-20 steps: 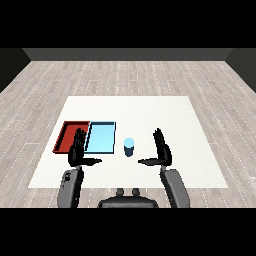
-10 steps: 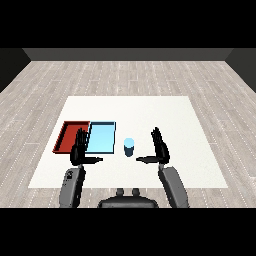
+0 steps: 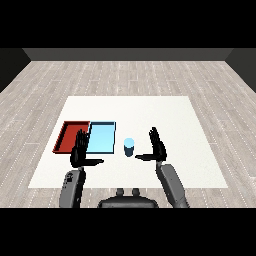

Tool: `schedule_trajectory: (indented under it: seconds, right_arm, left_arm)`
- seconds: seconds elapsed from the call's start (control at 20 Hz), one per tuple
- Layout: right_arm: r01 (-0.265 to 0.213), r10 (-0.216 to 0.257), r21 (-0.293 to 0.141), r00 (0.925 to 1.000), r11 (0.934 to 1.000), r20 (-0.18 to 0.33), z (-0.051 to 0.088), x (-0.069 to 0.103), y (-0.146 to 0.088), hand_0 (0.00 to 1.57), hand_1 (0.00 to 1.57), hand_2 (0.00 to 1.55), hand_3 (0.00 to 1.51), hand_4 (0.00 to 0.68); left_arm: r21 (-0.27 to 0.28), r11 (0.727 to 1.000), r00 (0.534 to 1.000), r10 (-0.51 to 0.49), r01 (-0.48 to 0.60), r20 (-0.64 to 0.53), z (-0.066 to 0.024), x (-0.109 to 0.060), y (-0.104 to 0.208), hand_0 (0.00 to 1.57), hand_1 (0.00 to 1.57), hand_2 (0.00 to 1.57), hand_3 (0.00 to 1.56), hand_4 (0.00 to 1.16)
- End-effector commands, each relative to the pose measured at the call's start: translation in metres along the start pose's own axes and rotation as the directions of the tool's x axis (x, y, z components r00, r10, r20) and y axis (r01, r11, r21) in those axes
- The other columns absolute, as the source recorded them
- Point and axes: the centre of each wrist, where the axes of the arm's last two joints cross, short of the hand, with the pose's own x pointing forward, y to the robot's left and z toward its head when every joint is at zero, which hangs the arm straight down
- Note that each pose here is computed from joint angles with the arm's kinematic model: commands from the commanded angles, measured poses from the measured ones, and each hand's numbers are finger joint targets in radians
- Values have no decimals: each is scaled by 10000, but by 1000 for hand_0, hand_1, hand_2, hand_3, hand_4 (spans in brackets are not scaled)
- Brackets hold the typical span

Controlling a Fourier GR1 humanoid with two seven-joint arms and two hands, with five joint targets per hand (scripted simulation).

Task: Pick the blue can and put it in the blue box

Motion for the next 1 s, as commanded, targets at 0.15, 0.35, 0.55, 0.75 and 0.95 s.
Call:
schedule_trajectory:
  seconds: [0.15,0.35,0.55,0.75,0.95]
  right_arm:
    - [413,-425,-243,9978,9988,-512,-128,-183,126,0,0,0,0,0]
    - [431,-462,-436,9963,9981,-719,60,-343,158,0,0,0,0,0]
    - [392,-412,-241,9949,9989,-921,-100,-292,166,0,0,0,0,0]
    - [635,-682,-471,9920,9969,-1058,14,-614,188,0,0,0,0,0]
    - [590,-612,-259,9936,9979,-953,-61,-525,237,0,0,0,0,0]
  left_arm:
    - [278,9995,9996,-134,127,244,-149,23,205,0,0,0,0,0]
    - [28,9999,9993,123,-124,348,-119,-27,26,0,0,0,0,0]
    - [109,9995,9995,301,-302,29,-40,191,-4,0,0,0,0,0]
    - [200,9998,9994,60,-67,330,-83,38,71,0,0,0,0,0]
    - [279,9995,9997,-138,133,181,-1,221,167,0,0,0,0,0]
